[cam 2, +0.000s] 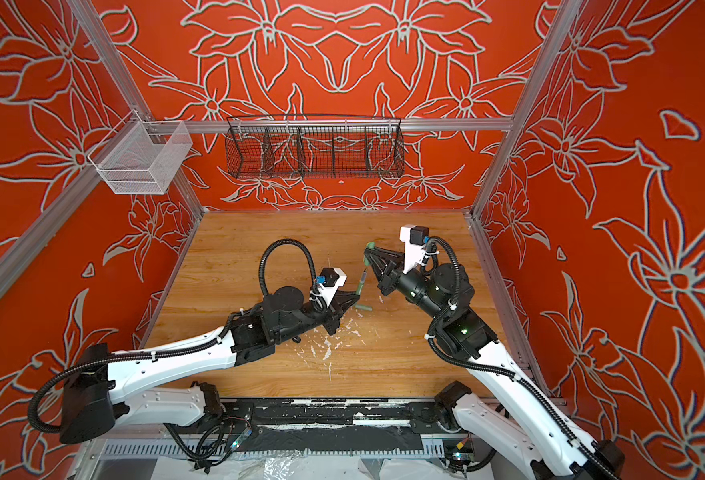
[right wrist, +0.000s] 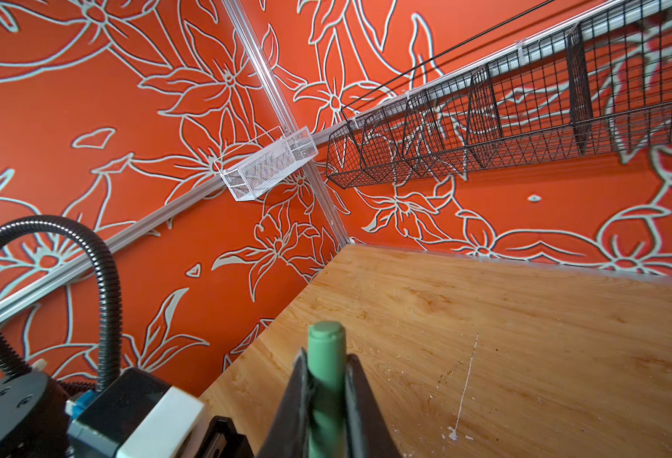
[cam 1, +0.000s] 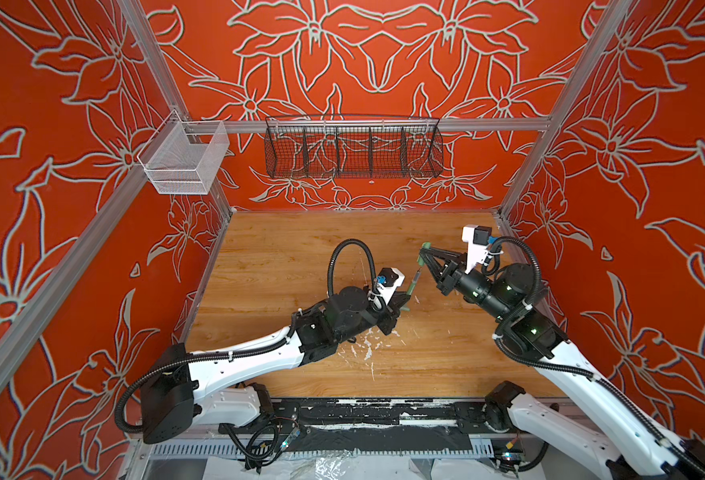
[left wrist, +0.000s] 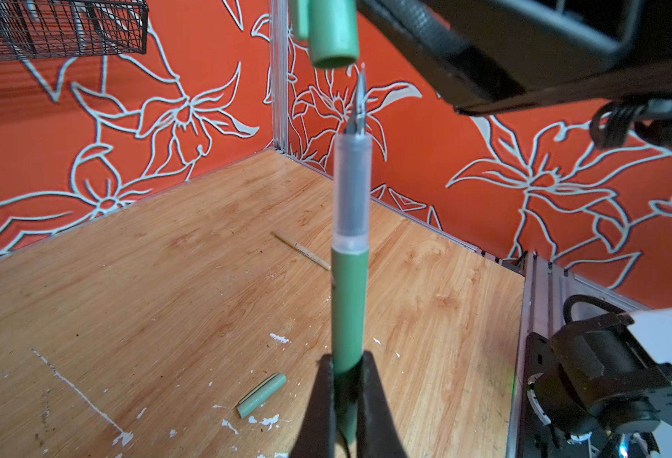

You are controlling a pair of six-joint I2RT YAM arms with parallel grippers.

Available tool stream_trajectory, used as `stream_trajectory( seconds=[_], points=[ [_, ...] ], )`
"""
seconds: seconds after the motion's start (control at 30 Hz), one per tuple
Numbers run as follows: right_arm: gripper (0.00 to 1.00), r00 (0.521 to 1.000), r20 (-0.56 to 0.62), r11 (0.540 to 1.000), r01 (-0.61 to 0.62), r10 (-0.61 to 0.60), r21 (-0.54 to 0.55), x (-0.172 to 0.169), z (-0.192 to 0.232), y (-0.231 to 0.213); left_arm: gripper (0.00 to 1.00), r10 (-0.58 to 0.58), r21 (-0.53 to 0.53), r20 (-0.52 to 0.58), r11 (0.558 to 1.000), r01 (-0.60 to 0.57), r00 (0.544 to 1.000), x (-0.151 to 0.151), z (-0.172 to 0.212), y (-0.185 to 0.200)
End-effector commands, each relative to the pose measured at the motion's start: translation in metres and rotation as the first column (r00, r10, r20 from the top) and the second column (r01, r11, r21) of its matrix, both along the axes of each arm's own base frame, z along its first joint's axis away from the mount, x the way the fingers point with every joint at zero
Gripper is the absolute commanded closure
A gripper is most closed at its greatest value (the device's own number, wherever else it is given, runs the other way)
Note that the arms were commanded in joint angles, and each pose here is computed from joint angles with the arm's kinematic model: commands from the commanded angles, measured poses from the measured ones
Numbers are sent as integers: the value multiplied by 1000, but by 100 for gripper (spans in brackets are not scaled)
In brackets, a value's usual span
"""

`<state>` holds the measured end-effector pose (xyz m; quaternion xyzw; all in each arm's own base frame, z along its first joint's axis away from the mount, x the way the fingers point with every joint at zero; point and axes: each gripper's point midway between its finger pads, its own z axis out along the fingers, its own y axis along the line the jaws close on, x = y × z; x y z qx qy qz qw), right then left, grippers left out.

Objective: Insert the pens into the pen caps

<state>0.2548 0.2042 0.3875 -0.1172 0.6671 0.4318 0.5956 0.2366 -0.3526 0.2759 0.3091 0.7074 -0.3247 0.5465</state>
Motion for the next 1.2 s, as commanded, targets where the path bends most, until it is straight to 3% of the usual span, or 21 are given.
stream_trajectory(
  seconds=[0.0, 1.17],
  points=[
    [100, 998, 56, 999, -39, 37, 38, -10, 24, 2, 100, -13, -20, 26, 1000, 13, 1000, 0, 14, -5],
    [100, 998, -32, 998, -61, 62, 33, -17, -1, 2, 100, 27, -23, 22, 999, -26, 999, 6, 14, -1]
  ],
)
